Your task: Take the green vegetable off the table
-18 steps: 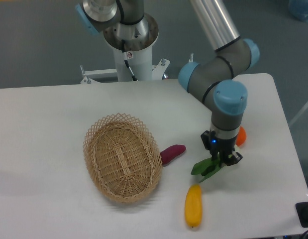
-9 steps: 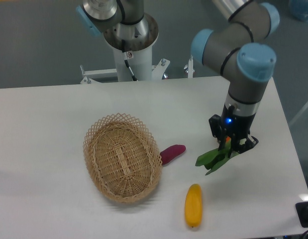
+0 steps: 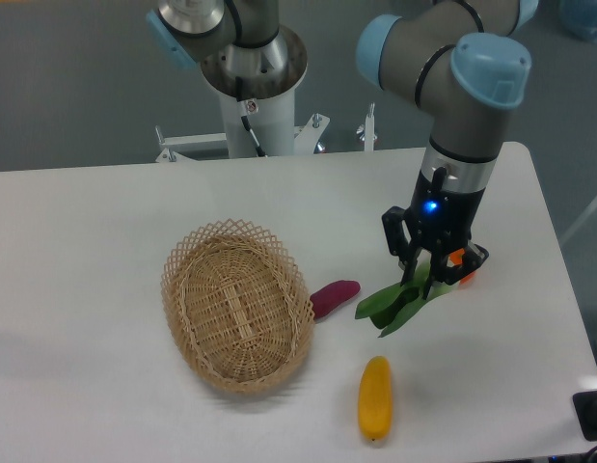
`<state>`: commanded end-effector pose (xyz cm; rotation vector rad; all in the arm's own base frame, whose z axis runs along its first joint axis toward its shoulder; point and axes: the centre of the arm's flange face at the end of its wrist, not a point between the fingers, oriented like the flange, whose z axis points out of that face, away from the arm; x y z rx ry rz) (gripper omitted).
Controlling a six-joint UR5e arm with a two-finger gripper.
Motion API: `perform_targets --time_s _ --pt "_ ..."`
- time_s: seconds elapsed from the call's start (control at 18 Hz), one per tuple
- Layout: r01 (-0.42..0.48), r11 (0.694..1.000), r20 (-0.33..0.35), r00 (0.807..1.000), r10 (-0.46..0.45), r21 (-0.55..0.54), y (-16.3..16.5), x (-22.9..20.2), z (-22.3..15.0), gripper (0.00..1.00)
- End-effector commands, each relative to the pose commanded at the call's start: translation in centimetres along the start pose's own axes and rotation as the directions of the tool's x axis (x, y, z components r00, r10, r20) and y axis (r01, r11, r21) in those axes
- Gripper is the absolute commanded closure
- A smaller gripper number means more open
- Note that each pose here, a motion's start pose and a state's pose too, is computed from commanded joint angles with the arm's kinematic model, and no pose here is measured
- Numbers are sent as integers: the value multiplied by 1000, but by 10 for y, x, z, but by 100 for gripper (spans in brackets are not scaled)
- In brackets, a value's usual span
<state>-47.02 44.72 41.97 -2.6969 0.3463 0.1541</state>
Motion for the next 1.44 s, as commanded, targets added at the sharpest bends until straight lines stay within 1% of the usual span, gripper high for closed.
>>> perform_targets --time_s 1.44 --pt "4 1000 8 1000 -4 -2 2 -5 0 65"
